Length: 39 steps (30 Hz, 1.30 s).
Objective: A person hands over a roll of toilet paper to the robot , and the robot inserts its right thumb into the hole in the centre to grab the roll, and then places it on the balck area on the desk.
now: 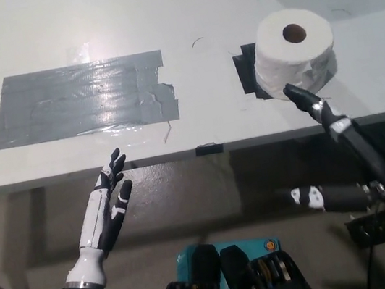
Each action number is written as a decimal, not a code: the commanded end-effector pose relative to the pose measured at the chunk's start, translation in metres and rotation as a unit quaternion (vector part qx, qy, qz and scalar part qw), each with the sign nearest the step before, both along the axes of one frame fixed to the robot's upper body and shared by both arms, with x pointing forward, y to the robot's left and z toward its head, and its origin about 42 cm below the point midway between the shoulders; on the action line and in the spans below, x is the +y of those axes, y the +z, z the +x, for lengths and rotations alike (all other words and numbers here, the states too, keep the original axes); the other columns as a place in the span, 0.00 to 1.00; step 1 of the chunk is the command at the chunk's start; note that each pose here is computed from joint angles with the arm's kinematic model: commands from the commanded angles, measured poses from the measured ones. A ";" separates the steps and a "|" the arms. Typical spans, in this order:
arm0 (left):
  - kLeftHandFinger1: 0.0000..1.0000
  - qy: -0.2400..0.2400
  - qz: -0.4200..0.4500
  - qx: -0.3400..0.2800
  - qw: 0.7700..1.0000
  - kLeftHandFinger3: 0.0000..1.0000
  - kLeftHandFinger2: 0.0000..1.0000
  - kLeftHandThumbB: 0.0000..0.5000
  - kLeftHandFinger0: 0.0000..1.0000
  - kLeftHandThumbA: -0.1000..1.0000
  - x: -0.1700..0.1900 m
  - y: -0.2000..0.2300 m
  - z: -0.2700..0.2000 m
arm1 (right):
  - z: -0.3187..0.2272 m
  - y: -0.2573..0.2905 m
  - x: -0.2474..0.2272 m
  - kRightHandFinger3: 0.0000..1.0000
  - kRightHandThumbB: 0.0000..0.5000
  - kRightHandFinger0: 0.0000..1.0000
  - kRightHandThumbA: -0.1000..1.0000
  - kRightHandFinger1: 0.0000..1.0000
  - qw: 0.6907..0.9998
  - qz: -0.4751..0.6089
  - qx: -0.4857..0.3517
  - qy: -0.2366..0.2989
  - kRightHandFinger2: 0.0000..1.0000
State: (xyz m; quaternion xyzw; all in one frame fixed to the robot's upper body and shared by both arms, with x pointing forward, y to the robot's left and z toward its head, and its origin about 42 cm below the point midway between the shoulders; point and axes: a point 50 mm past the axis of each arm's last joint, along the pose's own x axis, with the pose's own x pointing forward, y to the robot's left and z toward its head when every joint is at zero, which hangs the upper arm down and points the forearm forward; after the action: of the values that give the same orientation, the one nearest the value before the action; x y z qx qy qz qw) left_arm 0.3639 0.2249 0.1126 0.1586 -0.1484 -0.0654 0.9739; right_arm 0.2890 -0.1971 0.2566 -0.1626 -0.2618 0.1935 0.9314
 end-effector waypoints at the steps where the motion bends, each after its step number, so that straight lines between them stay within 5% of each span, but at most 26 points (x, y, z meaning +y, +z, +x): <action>1: 1.00 -0.001 -0.005 -0.043 0.999 1.00 1.00 0.24 1.00 0.97 0.001 0.017 0.004 | -0.044 0.047 0.006 1.00 0.55 1.00 1.00 1.00 0.983 0.061 -0.171 0.027 1.00; 2: 1.00 -0.001 -0.005 -0.042 0.999 1.00 1.00 0.23 1.00 0.97 0.001 0.016 0.002 | -0.043 0.043 0.006 1.00 0.48 1.00 0.99 1.00 0.984 0.061 -0.162 0.025 1.00; 3: 1.00 -0.002 -0.007 -0.038 0.999 1.00 1.00 0.23 1.00 0.96 0.002 0.012 -0.002 | -0.031 0.024 0.006 1.00 0.59 1.00 1.00 1.00 0.990 0.060 -0.126 0.016 1.00; 18: 1.00 0.002 -0.003 0.006 1.000 1.00 1.00 0.25 1.00 0.93 0.006 -0.021 -0.042 | 0.006 -0.107 -0.005 1.00 0.49 1.00 0.90 1.00 0.994 0.046 0.089 -0.048 1.00; 39: 1.00 0.012 -0.001 0.024 1.000 1.00 1.00 0.34 1.00 0.93 0.010 -0.037 -0.056 | 0.011 -0.154 -0.013 1.00 0.44 1.00 0.82 1.00 0.983 0.064 0.162 -0.058 1.00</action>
State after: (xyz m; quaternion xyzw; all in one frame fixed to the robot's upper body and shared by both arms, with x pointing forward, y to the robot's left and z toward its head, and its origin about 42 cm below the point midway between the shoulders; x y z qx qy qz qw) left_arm 0.3087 0.2343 0.0694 0.1552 -0.0981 -0.0628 0.9810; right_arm 0.2956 -0.2099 0.0953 -0.0999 -0.0734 0.1513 0.9807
